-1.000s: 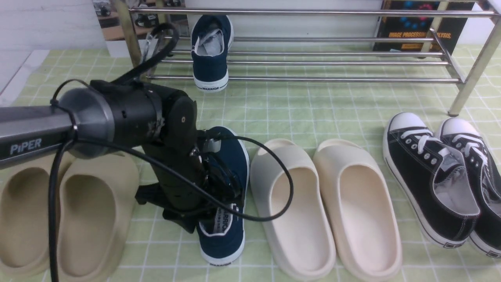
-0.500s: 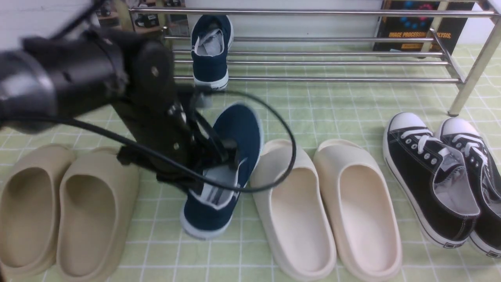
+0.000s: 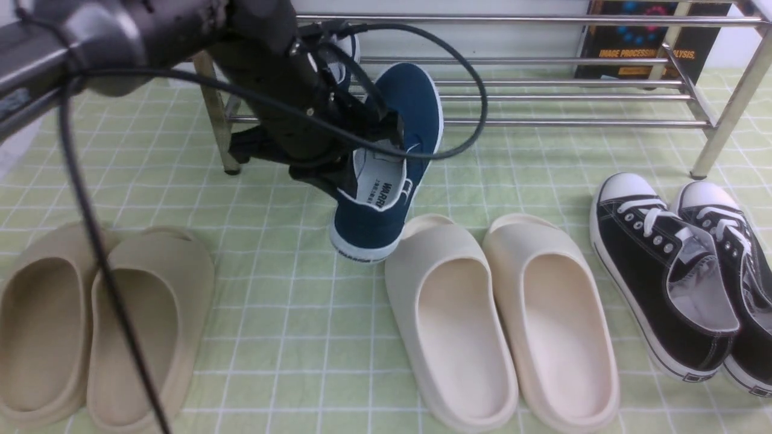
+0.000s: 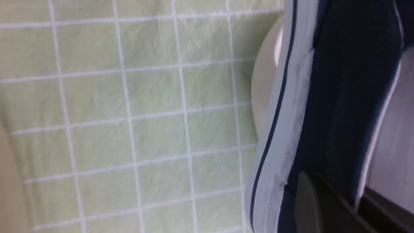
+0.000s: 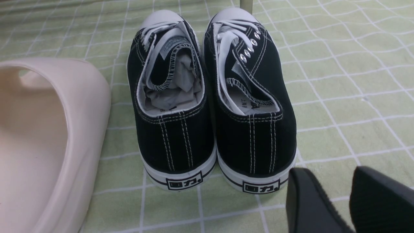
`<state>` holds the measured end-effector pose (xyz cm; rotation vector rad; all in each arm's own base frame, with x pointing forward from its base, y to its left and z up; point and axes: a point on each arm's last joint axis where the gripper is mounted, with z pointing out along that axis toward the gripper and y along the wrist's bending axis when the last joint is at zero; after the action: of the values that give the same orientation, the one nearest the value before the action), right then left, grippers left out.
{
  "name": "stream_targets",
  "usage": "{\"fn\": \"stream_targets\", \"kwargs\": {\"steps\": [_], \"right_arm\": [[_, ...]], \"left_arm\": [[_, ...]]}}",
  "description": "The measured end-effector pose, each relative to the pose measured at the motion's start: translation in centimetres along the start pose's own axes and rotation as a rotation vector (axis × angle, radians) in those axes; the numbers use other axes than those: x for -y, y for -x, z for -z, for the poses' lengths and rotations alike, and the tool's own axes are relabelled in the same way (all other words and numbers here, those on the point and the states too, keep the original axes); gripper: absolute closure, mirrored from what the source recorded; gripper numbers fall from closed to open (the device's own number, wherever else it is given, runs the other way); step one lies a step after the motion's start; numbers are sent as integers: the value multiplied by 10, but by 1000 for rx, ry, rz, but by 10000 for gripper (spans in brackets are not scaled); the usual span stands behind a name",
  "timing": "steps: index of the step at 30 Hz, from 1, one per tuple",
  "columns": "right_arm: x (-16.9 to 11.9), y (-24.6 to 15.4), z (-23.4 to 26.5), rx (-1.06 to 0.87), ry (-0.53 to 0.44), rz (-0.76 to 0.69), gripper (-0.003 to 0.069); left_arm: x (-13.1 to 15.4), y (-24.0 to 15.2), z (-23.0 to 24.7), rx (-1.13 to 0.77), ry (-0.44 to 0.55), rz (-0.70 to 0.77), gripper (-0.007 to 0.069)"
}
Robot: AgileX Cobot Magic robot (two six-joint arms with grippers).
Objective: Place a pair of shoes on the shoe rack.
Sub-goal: Use the left arm to put a shoe into the shoe rack
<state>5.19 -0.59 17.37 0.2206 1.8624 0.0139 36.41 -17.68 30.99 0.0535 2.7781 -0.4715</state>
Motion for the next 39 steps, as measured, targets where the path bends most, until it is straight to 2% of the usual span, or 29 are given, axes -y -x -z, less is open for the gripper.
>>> {"fn": "stream_targets", "kwargs": {"steps": [6, 11, 21, 39], "right_arm": [[0, 0, 0, 0, 0, 0, 419], [0, 0, 0, 0, 0, 0, 419], [0, 0, 0, 0, 0, 0, 419], [0, 0, 0, 0, 0, 0, 419]], "left_arm": [[-9, 43, -23, 38, -43, 66, 625], [-4, 69, -37, 95, -74, 62, 625], [1, 106, -63, 192, -119, 72, 625], [-13, 122, -83, 281, -128, 101, 621]]}}
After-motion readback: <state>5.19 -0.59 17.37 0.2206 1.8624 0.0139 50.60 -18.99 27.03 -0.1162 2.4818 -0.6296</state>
